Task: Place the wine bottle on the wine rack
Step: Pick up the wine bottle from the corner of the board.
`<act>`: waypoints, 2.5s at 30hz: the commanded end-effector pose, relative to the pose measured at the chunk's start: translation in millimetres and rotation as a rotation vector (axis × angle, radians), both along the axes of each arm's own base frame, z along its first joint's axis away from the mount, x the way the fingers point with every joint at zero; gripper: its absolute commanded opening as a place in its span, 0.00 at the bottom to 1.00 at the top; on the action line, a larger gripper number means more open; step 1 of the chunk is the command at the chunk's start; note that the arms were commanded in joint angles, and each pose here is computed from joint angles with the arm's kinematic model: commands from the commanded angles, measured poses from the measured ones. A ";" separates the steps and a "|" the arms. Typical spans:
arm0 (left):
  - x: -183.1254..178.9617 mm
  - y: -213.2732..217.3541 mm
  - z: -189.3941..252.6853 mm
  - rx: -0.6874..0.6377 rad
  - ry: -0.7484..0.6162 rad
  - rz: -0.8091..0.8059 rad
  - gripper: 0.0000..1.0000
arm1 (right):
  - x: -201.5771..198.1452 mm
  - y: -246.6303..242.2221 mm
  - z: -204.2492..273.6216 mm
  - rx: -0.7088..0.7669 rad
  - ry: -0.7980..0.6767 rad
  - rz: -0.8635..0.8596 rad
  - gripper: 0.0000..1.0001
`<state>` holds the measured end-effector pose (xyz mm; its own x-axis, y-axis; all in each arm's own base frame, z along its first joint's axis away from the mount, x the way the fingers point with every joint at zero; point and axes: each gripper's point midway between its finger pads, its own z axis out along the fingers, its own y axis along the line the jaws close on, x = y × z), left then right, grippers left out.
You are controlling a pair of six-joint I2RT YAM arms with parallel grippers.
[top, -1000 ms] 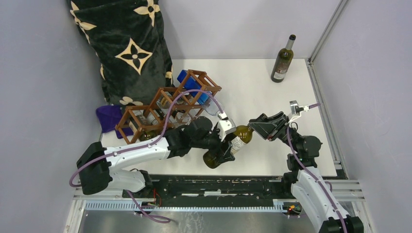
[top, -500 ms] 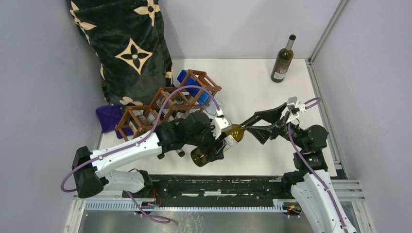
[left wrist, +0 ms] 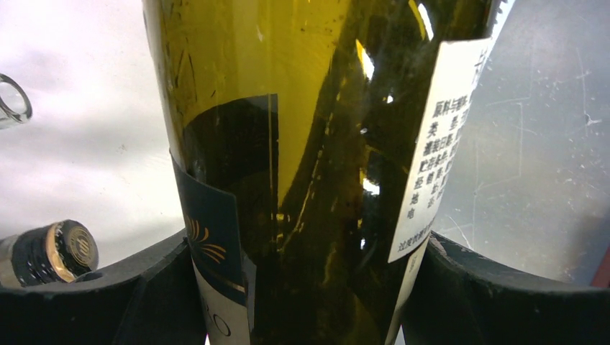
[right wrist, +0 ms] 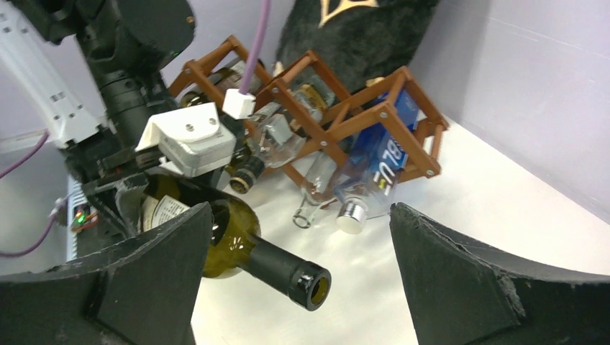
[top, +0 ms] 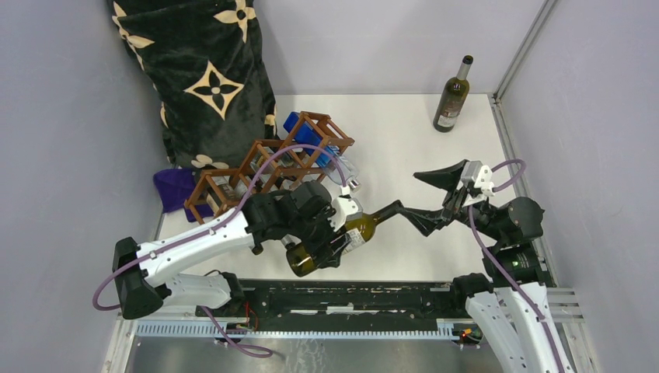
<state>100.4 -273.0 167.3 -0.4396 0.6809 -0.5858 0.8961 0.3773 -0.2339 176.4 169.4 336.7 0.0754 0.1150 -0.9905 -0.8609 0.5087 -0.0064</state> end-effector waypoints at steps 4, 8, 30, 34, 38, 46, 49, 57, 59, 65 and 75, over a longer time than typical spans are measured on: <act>-9.9 -7.0 52.2 -0.143 -0.038 -0.083 0.02 | -34.9 19.0 6.2 -0.072 -0.108 0.208 0.98; -8.8 3.1 56.7 -0.105 -0.067 -0.096 0.02 | -46.3 23.8 -3.7 -0.088 -0.145 0.254 0.98; -13.5 3.2 51.6 0.020 0.004 -0.177 0.02 | -51.1 37.6 -33.4 -0.299 -0.240 0.336 0.97; -12.1 4.8 51.7 0.057 0.007 -0.188 0.02 | -38.4 39.8 -51.9 -0.347 -0.180 0.307 0.93; -13.1 5.4 49.0 0.092 0.027 -0.210 0.02 | -35.2 45.3 -63.1 -0.403 -0.149 0.319 0.91; -16.0 4.9 36.4 0.178 0.045 -0.245 0.02 | -42.1 56.6 -87.8 -0.507 -0.108 0.387 0.82; -14.0 5.7 32.4 0.199 0.039 -0.245 0.02 | -52.6 61.1 -96.5 -0.534 -0.116 0.440 0.82; -19.8 5.4 32.7 0.194 0.059 -0.284 0.02 | -60.6 61.7 -129.7 -0.659 -0.098 0.457 0.73; -22.5 4.8 33.5 0.184 0.070 -0.295 0.02 | -59.7 60.9 -136.9 -0.686 -0.093 0.448 0.72; -29.8 2.6 35.0 0.158 0.100 -0.322 0.02 | -61.0 65.1 -143.0 -0.718 -0.110 0.451 0.63; -36.5 -2.3 38.5 0.122 0.124 -0.360 0.02 | -66.9 70.9 -148.1 -0.748 -0.134 0.471 0.45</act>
